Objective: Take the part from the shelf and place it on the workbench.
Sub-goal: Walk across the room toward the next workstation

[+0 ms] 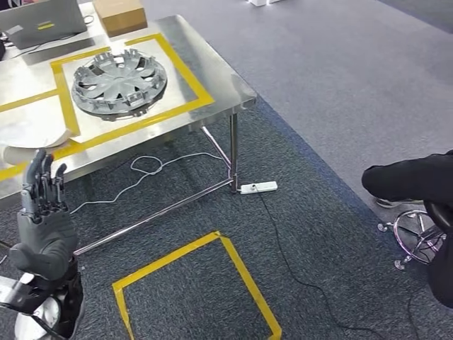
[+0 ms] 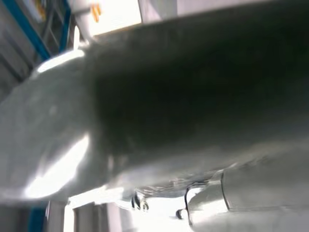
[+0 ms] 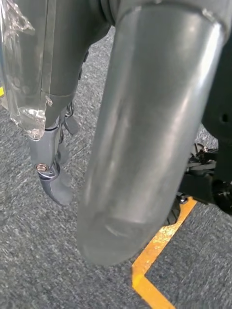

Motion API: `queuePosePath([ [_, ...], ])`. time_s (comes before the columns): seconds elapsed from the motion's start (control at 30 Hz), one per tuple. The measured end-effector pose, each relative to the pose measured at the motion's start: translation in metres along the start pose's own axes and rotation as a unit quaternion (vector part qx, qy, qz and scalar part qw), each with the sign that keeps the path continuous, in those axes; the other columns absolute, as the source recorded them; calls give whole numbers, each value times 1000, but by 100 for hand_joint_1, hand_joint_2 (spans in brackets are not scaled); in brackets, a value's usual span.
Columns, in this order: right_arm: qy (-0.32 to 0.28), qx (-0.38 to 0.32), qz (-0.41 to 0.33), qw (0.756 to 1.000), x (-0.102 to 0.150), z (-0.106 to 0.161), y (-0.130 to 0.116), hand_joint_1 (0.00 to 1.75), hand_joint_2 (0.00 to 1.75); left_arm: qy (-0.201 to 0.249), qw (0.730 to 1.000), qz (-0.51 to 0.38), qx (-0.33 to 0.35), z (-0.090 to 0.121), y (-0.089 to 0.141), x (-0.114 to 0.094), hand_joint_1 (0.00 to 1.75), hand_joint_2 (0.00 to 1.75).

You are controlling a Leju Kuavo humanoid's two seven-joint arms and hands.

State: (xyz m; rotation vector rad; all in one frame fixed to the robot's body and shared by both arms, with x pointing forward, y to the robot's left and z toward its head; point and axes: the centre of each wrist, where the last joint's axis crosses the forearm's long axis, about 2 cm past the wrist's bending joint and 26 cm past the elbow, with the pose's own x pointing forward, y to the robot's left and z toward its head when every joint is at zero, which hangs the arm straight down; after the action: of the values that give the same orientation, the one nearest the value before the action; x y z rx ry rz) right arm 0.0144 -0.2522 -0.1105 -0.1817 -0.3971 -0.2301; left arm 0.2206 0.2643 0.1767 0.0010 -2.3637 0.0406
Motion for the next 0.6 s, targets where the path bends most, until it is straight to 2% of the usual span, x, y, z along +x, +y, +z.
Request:
queuePosePath([
  [0.37,13,12,7,1000,-3,2,4,0,0,5,1000,-4,-10,0,2,-3,0,0],
  [0.6,-6,27,34,999,2,-1,0,0,0,7,1000,-25,13,12,9,5,0,0],
])
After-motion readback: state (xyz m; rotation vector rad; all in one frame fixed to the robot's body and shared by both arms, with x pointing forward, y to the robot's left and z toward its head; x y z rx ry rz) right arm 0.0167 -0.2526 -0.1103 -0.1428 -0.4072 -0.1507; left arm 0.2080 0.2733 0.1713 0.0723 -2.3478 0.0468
